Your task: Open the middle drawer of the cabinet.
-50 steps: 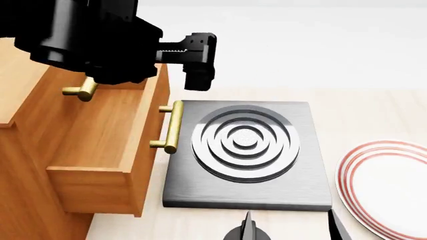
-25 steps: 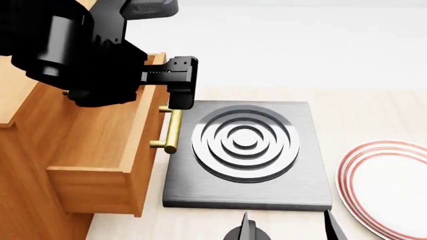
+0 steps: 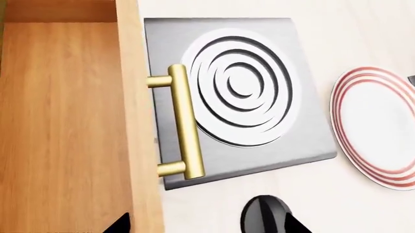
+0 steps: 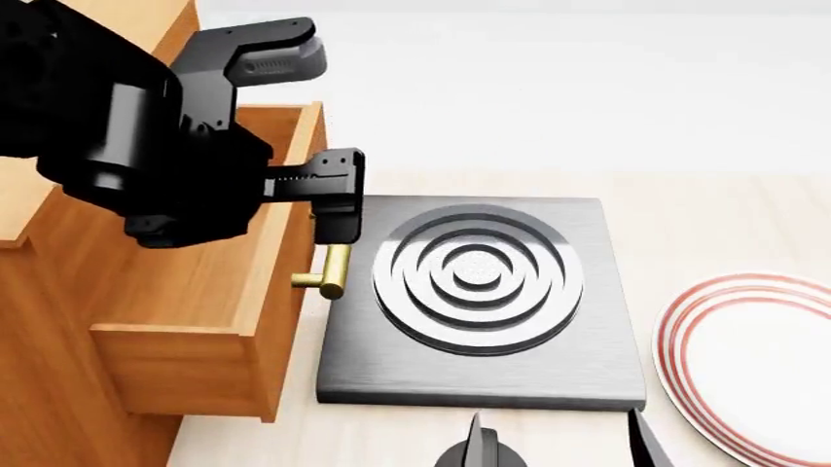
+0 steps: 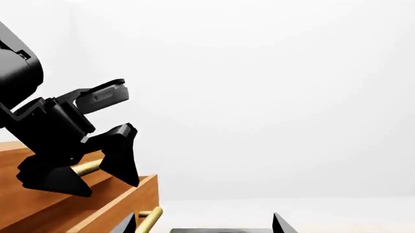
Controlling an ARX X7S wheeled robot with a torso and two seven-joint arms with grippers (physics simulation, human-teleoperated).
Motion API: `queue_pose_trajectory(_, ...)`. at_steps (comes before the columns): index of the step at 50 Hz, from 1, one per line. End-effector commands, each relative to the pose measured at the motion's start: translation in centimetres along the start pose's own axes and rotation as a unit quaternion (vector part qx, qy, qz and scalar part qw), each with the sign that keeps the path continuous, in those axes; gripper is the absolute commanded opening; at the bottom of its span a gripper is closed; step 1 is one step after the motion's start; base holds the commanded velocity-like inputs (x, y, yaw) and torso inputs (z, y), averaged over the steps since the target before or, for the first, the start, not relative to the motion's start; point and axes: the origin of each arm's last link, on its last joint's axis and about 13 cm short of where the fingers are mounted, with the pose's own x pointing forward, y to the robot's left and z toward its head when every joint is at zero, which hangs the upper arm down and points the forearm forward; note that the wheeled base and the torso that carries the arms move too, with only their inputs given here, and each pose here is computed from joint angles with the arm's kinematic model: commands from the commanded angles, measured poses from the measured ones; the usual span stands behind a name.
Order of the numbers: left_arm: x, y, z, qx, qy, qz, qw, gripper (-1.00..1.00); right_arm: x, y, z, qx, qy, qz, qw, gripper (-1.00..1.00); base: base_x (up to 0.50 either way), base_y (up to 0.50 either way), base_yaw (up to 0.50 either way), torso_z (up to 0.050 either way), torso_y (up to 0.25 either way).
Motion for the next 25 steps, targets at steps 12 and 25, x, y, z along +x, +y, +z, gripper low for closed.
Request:
queue_pose_trajectory(12, 1.8, 1.3, -1.0, -0.015, 0.01, 0.011, 1.0, 1.0, 0.1, 0.1, -0.1, -0.002, 0.002, 0.002, 1.0, 1.0, 0.0, 0.0, 0.0, 0.0, 0.0)
queue_pose_trajectory(25, 2.7, 1.7, -1.8, -0.014, 0.026, 0.002, 1.0, 1.0, 0.1, 0.1, -0.2, -0.003, 0.004, 0.001, 1.0, 1.0, 0.0, 0.0, 0.0, 0.0, 0.0)
